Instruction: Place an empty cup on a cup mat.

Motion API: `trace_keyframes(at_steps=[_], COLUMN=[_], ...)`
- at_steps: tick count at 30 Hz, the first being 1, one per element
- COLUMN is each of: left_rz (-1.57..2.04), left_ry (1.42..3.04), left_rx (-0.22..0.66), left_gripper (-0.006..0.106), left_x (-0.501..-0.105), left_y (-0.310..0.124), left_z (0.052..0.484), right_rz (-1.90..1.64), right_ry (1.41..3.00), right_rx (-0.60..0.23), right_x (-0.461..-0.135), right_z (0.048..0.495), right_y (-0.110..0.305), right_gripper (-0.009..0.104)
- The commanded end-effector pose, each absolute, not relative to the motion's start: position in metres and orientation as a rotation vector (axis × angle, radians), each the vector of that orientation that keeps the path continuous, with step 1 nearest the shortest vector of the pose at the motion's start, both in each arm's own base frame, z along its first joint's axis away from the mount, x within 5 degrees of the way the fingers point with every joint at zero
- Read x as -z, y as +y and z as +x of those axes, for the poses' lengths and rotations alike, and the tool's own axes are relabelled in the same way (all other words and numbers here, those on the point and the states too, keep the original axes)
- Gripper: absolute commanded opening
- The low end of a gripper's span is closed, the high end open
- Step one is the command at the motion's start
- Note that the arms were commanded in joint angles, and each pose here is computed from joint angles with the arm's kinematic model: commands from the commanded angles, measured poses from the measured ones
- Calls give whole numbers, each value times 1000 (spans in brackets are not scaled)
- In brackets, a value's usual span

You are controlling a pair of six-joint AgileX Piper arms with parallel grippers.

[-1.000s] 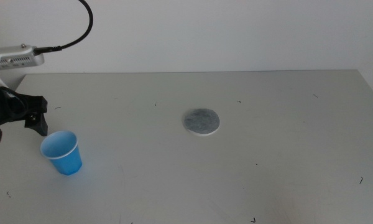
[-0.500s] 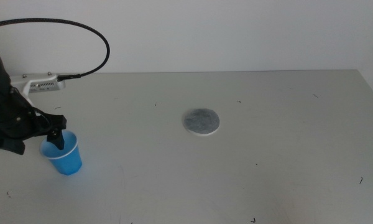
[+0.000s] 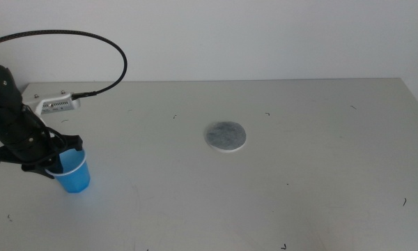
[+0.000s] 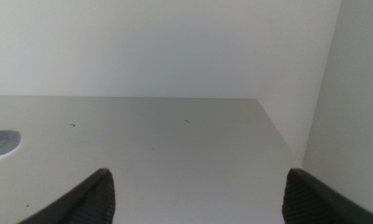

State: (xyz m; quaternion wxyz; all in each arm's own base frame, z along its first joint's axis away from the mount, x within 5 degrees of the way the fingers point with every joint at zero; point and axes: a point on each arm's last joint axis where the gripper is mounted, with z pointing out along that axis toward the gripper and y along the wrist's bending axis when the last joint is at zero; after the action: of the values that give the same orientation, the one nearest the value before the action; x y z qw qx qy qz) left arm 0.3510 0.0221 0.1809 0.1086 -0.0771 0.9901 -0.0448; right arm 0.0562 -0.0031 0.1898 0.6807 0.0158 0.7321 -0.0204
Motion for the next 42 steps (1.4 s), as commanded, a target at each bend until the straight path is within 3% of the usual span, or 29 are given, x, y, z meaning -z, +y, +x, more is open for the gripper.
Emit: trace_keyframes(at_steps=[1,10,19,30,42], left_rz=[-201,-84,107,308,319], left_ry=[2830,2778,2730,2674,2689], left_rx=[157,209,316,421,466], left_gripper=[0,0,0,0,0], left_x=[-209,-254,-276,-264,-241], left_y=[17,-27,-119,-217,-246], left_z=[352,371,415,458,472], right_rz=[17,17,17,17,17], right_ry=[1535,1535,1535,1535,1535], right_rx=[58,58,58,58,58], right_x=[-202,-202,-202,-202,-202], right_z=[54,54,54,54,54], right_y=[-3,-3,-3,-3,-3], right_gripper=[94,94,94,94,94])
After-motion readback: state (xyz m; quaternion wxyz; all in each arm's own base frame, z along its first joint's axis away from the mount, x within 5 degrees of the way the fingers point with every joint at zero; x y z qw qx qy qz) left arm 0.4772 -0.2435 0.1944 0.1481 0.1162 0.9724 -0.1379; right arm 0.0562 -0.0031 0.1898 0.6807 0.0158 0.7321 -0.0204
